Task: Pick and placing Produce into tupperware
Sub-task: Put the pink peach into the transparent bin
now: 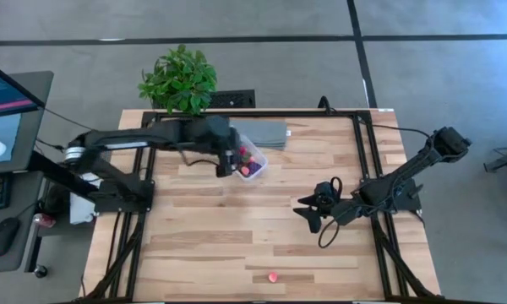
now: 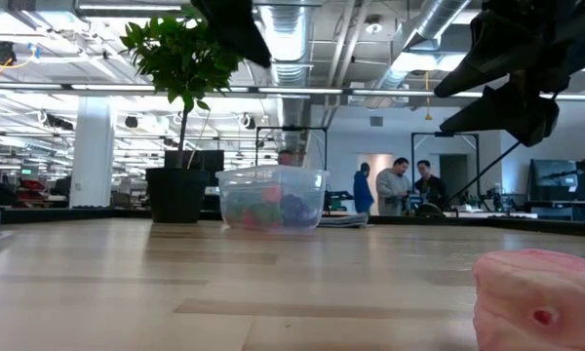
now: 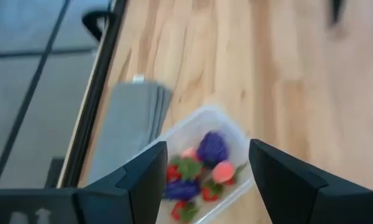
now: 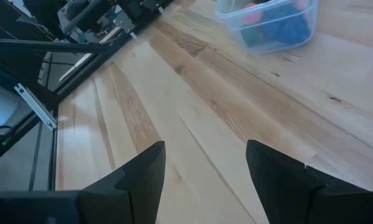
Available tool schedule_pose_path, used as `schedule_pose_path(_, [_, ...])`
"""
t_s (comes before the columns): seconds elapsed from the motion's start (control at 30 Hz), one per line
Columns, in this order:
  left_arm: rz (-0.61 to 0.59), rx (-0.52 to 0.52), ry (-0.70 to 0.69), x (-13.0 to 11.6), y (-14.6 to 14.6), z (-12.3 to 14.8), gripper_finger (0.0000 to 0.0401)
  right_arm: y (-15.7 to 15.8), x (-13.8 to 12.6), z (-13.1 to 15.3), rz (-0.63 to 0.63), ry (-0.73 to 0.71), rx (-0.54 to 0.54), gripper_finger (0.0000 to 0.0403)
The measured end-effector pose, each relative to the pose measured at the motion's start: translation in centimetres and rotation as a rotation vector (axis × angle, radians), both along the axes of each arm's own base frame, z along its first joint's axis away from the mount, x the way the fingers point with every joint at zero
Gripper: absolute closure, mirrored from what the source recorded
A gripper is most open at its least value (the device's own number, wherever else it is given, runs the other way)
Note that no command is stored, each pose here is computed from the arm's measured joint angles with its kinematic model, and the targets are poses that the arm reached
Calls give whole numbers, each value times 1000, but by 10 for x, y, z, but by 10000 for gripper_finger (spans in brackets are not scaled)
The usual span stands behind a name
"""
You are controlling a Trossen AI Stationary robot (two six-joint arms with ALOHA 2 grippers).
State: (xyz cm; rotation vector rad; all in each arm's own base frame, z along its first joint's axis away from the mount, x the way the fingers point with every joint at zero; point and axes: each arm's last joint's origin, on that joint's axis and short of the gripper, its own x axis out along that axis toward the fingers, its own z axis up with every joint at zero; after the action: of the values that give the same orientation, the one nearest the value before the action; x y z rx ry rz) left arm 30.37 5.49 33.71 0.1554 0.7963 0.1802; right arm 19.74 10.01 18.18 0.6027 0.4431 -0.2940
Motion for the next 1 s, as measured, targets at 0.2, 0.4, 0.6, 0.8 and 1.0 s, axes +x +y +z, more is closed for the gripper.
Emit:
schedule_pose_path(0.2, [-29,-26,-176,-39,-20,9,182,-2,1,0,-15,-2,-6,155])
schedule_pose_path(0.4, [-41,-77,-315,-71,-36,-12,182,-7,3,0,-26,2,-26,155])
schedule_pose_path(0.6, [2,-156,-415,-101,-41,-41,182,-12,6,0,-50,1,-23,155])
schedule_pose_path(0.8, [63,-246,-542,-128,-42,-69,182,-17,8,1,-73,-2,-20,155])
schedule_pose_path(1.0, [112,-307,-623,-151,-44,-86,182,-20,9,0,-79,11,-19,155])
